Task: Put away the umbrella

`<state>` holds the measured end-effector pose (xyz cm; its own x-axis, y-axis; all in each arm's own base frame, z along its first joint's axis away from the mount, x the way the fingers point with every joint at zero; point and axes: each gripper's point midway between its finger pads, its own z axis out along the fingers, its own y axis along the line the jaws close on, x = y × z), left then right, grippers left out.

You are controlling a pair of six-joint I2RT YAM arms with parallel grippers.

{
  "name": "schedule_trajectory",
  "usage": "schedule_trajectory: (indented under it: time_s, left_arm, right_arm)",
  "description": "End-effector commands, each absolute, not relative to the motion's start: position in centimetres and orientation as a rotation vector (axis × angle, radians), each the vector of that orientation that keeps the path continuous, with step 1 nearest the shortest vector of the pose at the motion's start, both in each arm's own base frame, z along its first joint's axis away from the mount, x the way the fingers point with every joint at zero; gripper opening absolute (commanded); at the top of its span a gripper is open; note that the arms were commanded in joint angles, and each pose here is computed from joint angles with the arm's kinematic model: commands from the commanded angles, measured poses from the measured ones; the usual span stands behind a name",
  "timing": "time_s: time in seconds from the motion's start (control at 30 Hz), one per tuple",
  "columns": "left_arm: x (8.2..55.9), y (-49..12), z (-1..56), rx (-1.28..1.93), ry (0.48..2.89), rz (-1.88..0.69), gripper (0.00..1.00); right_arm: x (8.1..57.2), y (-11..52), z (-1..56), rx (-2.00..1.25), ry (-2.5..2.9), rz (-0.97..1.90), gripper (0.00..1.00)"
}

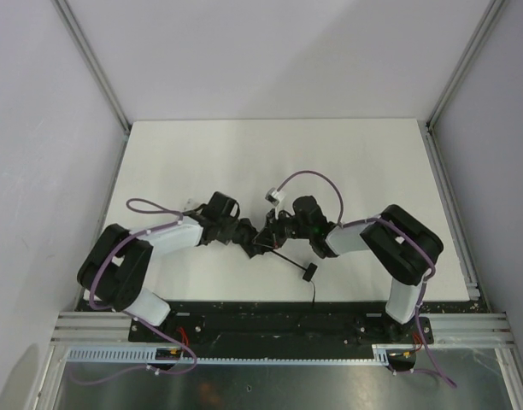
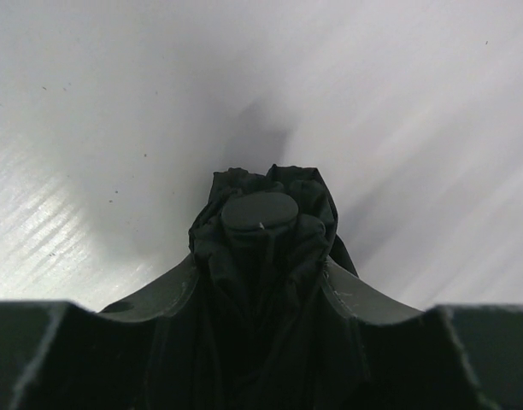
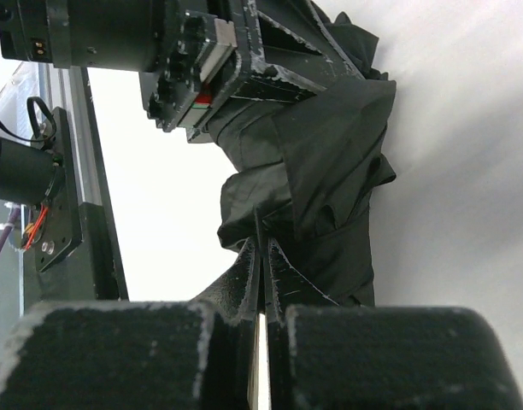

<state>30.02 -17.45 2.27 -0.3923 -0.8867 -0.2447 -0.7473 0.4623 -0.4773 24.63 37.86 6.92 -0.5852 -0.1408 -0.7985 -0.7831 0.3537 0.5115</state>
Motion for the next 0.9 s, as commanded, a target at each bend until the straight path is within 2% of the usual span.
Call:
schedule_trajectory:
  time_s: [0.0,0.17,0.3,0.4,0.53,0.73,0.87]
  left_arm:
    - [28.0,-16.2,0.5,-1.414,2.314,-0.391,0.19]
    - [27.9,-15.8,1.7,-1.362,2.299,-0.473,0.66]
    - [28.3,-15.3,2.9,-1.281,2.281,-0.593,0.94]
    - [28.6,-15.2,4.3,-1.204,2.268,-0.722,0.99]
    - [28.6,-14.2,6.4,-1.102,2.205,-0.844,0.99]
    - [28.6,-13.8,10.7,-0.891,1.943,-1.114,0.99]
    - [28.8,-15.0,11.3,-0.798,1.959,-1.185,0.99]
  right_arm:
    - [25.2,36.6,2.6,-0.759,2.098,1.167,0.0]
    - [25.7,36.3,0.9,-0.712,2.136,1.145,0.0]
    - [26.6,35.8,0.3,-0.657,2.154,1.144,0.0]
    - [27.0,35.6,0.2,-0.628,2.159,1.15,0.0]
    - [27.6,35.0,-0.2,-0.593,2.177,1.149,0.0]
    - [28.5,34.2,-0.5,-0.544,2.196,1.123,0.0]
    - [29.0,34.2,-0.7,-0.521,2.206,1.119,0.0]
